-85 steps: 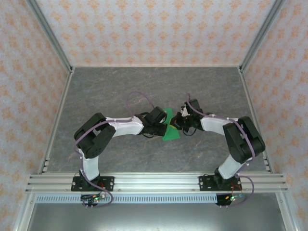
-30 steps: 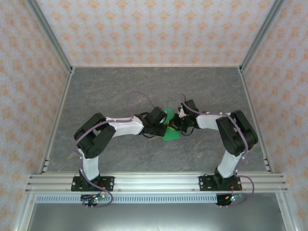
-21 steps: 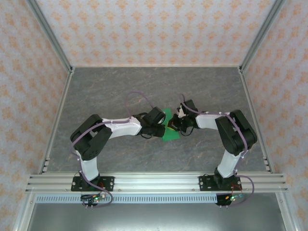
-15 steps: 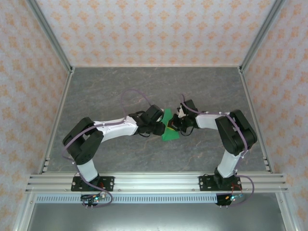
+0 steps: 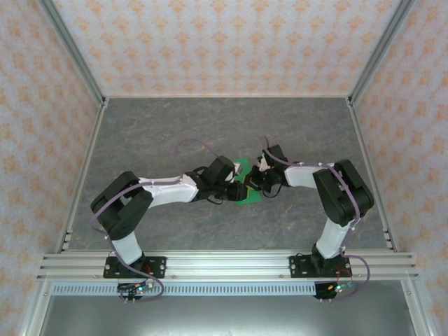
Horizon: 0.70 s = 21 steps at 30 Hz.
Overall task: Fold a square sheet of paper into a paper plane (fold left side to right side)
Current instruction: Fold the triangle a second time at the center of the table.
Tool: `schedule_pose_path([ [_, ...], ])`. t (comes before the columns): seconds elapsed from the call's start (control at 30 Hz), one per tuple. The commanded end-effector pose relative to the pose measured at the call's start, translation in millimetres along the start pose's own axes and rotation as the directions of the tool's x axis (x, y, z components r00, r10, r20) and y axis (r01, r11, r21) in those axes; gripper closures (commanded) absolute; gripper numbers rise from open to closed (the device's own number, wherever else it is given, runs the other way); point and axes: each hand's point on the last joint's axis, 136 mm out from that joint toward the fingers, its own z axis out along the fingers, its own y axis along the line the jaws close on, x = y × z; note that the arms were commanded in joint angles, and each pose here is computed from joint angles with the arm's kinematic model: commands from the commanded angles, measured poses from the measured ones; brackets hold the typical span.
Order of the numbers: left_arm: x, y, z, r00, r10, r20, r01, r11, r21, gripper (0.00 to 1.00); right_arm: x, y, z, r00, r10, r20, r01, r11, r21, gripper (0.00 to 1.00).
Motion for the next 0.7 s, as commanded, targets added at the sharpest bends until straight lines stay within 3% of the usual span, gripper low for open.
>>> schedule_pose_path([
  [0.0,-2,-8,7,1.000,-0.019,-0.003,0.019,0.998,0.052,0.72,11,-48,10,0.998,0.057,-0.017,-0.053,0.984,0.169,0.94],
  [0.67,27,43,20,0.995,-0.045,-0.085,0.033,0.989,-0.143,0.74,10,-45,7,0.999,0.046,-0.015,-0.043,0.985,0.170,0.94],
])
